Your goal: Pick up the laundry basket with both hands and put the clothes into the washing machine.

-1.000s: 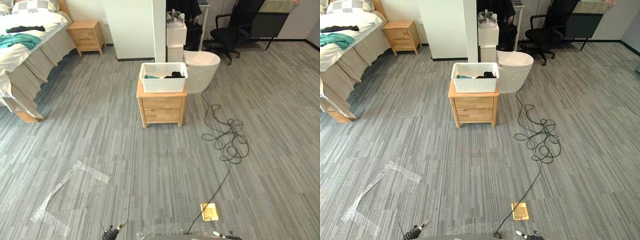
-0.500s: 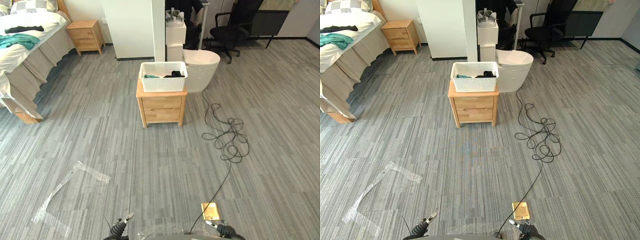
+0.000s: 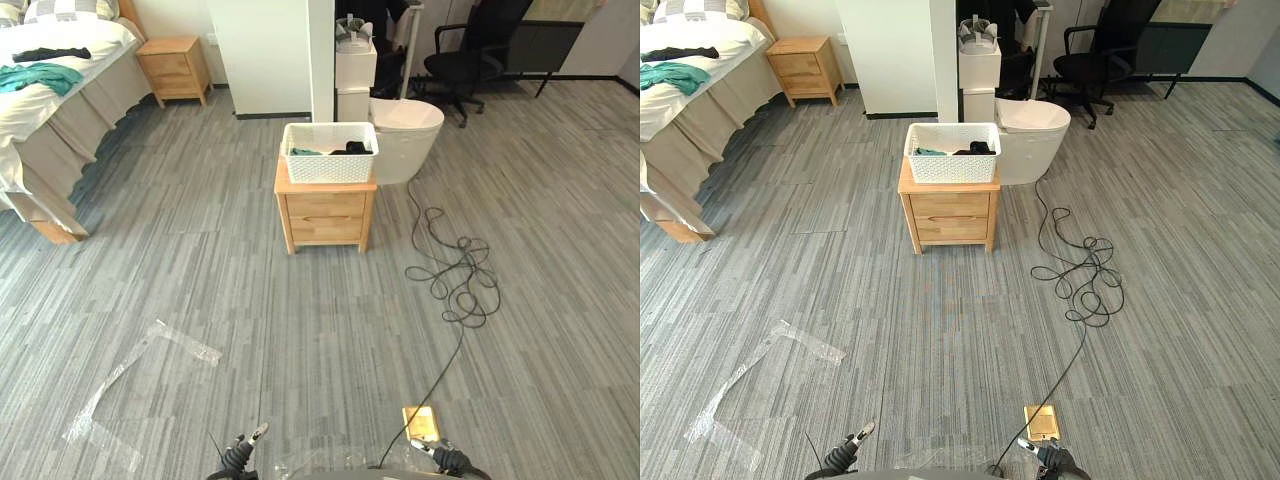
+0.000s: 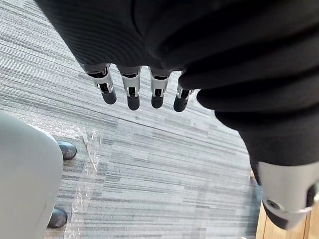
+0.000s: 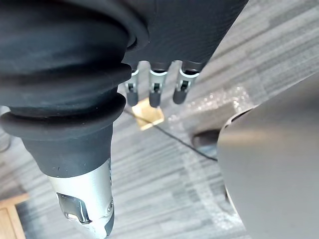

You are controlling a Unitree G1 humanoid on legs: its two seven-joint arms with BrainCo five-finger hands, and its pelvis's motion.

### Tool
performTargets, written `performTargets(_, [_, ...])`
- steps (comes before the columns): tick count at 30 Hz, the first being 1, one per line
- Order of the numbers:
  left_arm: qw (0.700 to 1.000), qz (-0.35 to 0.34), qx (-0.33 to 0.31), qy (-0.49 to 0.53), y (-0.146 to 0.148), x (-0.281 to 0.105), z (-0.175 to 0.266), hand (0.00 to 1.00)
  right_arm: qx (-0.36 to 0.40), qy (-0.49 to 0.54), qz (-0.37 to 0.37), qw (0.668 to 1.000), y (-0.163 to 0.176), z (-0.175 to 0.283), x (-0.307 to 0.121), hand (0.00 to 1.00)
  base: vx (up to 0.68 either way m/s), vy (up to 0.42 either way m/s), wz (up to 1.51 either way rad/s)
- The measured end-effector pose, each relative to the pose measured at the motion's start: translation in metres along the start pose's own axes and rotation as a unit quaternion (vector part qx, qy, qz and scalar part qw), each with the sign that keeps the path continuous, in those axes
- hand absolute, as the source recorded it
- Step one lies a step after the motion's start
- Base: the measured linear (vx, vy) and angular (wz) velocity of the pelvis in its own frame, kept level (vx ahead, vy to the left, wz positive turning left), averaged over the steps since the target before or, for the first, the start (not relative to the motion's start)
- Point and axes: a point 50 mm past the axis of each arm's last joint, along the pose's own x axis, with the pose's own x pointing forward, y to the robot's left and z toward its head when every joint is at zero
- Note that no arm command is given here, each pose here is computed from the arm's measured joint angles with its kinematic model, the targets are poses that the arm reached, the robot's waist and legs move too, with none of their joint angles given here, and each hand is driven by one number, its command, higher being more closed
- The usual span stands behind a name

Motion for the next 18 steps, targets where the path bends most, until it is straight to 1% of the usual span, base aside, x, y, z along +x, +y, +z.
performTargets(6, [1.000, 0.001, -0.002, -0.002, 0.001, 0.000, 0.001, 0.00, 0.001, -0.001, 0.000, 1.000, 0.000, 0.001, 0.000, 0.00, -0.05, 0.000, 0.00])
performTargets(9, [1.000, -0.003, 0.003, -0.006, -0.001, 0.001, 0.003, 0.00, 0.016, -0.006, -0.005, 1.000, -0.003, 0.005, 0.001, 0.00, -0.01, 0.013, -0.02])
performTargets(14, [1.000, -0.011, 0.014, -0.021, -0.004, 0.003, 0.014, 0.00, 0.097, -0.037, -0.024, 0.994, -0.014, 0.027, 0.003, 0.00, -0.03, 0.078, 0.22])
performTargets(16, [0.999, -0.006, 0.021, -0.029, 0.001, 0.004, 0.020, 0.00, 0.135, -0.029, -0.029, 0.990, -0.015, 0.015, 0.001, 0.00, 0.06, 0.117, 0.50])
performTargets(18, [1.000, 0.006, 0.007, -0.024, 0.007, 0.003, 0.017, 0.00, 0.155, -0.021, -0.030, 0.987, -0.014, 0.007, 0.000, 0.00, 0.22, 0.052, 0.22])
